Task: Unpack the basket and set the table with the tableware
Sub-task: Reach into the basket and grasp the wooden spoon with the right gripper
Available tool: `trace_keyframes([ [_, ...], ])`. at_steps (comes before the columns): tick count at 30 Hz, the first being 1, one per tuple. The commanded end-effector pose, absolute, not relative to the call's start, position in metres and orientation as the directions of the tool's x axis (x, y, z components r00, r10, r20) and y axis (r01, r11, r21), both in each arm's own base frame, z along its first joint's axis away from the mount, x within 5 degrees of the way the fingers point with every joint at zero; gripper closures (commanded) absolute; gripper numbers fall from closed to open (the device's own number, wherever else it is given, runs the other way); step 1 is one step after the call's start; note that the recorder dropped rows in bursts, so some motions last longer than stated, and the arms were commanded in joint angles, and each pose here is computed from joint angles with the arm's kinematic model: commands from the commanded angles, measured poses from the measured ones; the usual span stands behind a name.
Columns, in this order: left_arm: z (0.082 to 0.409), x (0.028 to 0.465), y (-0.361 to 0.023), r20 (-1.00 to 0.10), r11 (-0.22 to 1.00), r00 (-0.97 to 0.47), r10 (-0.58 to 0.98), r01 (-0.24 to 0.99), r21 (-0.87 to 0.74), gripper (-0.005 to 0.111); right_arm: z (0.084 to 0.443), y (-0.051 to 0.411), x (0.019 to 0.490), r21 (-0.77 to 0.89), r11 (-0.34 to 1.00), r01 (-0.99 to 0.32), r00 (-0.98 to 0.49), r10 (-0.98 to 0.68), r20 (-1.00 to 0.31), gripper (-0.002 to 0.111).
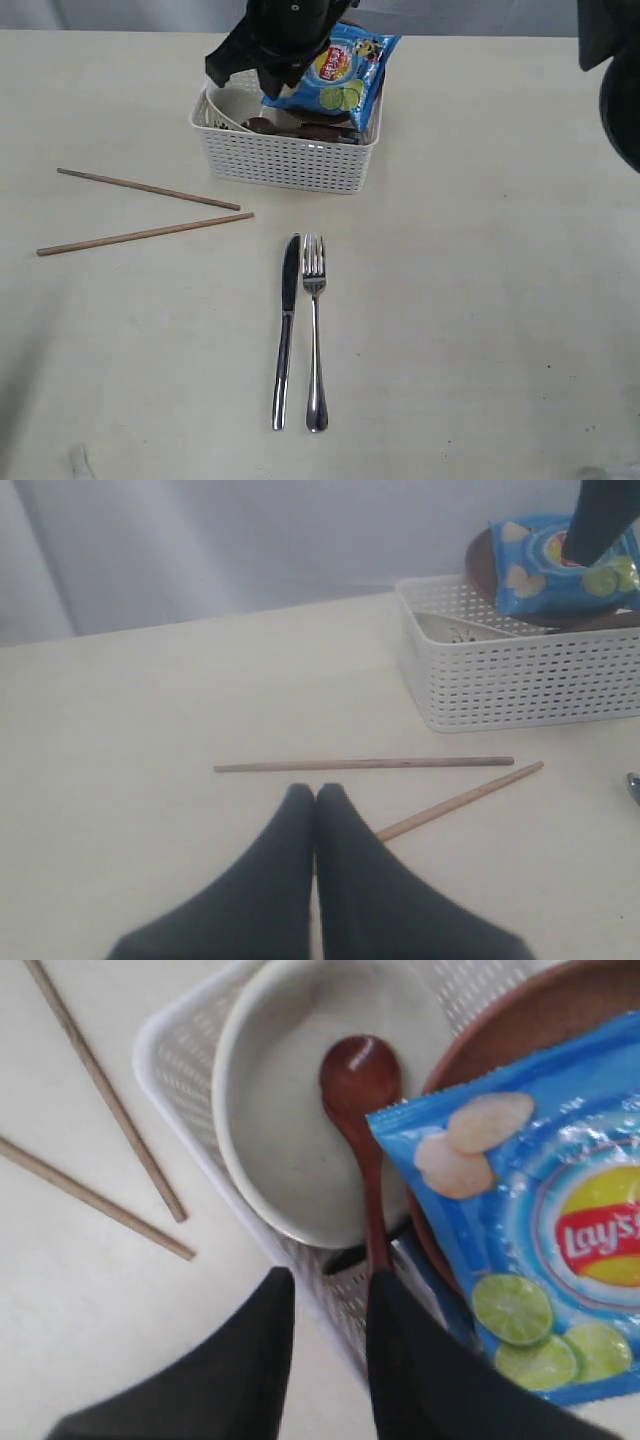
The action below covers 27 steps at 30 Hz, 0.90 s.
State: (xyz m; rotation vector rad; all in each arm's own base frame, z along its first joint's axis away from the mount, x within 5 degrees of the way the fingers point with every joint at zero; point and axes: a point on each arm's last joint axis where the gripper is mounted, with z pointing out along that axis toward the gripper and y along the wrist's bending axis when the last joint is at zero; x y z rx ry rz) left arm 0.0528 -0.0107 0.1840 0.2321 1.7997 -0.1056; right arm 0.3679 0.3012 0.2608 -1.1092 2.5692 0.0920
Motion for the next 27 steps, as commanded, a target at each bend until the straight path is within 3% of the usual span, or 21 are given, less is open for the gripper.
trace_keyframes([
  [1,0.184,0.053,-0.011,-0.971,0.974,-0.216,0.099,0.220,0.051,0.107,0.260,0.293,0.364,-0.111,0.685,-0.720,-0.637,-0.716,-0.287,0.083],
  [3,0.184,0.053,-0.011,-0.971,0.974,-0.216,0.099,0.220,0.051,0.107,0.255,0.292,0.363,-0.096,0.718,-0.689,-0.676,-0.685,-0.274,0.083],
  [8,0.184,0.053,-0.011,-0.971,0.974,-0.216,0.099,0.220,0.051,0.107,0.240,0.288,0.359,-0.084,0.748,-0.659,-0.719,-0.658,-0.224,0.068],
  [22,0.184,0.053,-0.011,-0.971,0.974,-0.216,0.099,0.220,0.051,0.107,0.210,0.280,0.363,-0.158,0.777,-0.610,-0.764,-0.629,-0.141,0.068],
  [27,0.184,0.053,-0.011,-0.971,0.974,-0.216,0.099,0.220,0.051,0.107,0.205,0.280,0.363,-0.158,0.774,-0.613,-0.764,-0.631,-0.130,0.103],
])
